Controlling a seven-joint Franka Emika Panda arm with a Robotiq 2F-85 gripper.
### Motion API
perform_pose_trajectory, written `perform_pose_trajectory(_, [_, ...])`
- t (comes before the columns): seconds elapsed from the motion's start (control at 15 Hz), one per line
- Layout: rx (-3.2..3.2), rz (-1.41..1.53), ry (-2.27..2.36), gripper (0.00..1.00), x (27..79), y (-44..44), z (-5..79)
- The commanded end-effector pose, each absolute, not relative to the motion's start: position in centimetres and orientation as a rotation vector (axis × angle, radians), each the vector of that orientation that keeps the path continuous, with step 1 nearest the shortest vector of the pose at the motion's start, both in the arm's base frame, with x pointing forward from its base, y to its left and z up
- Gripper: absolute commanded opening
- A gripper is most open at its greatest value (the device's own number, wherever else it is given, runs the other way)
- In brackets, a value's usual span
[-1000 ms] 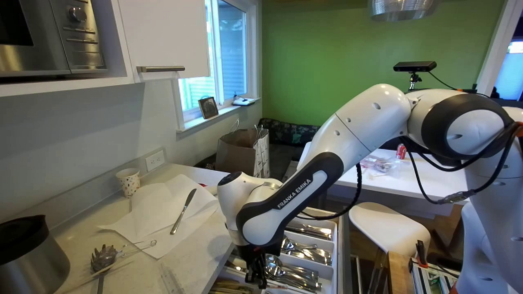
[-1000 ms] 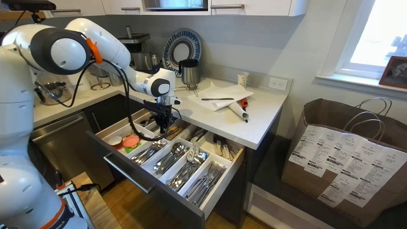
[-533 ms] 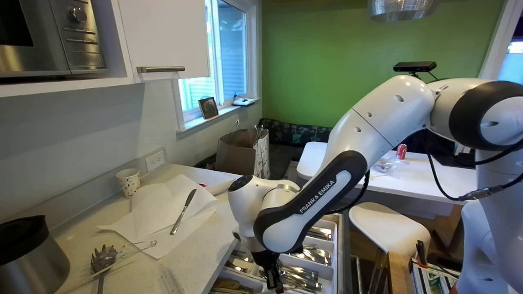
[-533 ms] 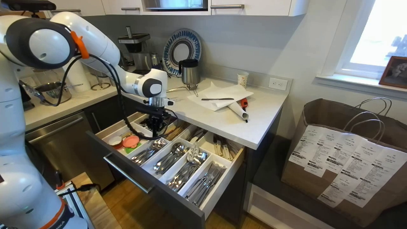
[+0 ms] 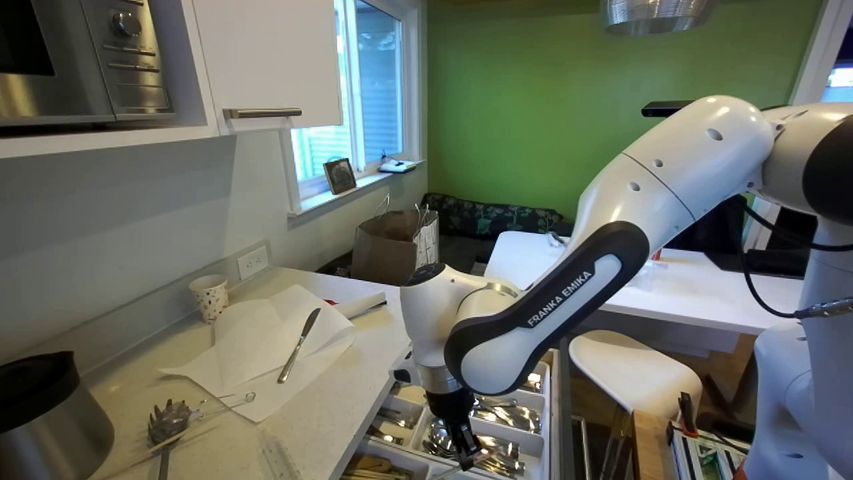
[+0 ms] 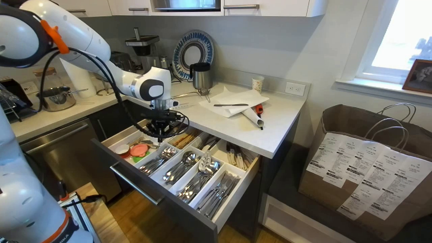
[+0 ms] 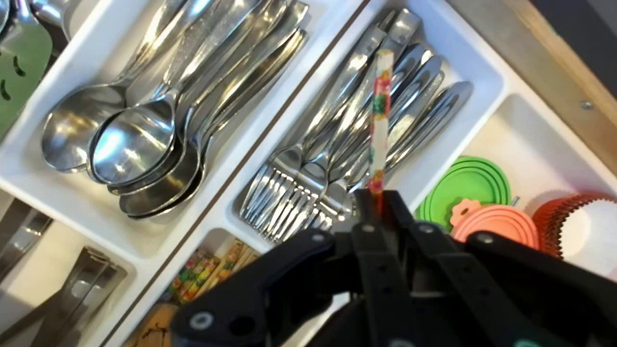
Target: Pick up one chopstick from the open drawer and put it on the kitchen paper on the kitchen counter
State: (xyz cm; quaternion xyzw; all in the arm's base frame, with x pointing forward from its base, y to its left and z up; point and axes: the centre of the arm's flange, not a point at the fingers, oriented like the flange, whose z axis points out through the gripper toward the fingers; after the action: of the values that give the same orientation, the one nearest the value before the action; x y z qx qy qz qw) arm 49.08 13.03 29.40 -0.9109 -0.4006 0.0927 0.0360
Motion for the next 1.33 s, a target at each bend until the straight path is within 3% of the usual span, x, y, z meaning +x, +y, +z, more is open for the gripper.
perform_pose_trajectory(0.0, [-2.650, 0.211, -1.387, 0.02, 46.9, 11.7, 31.1])
perform_pose_trajectory(0.53, [-2.349, -0.067, -1.407, 0.02, 47.2, 9.6, 34.9])
perform_pose_trajectory(1.27, [-2.425, -0.238, -0.689, 0.02, 52.9, 7.3, 41.2])
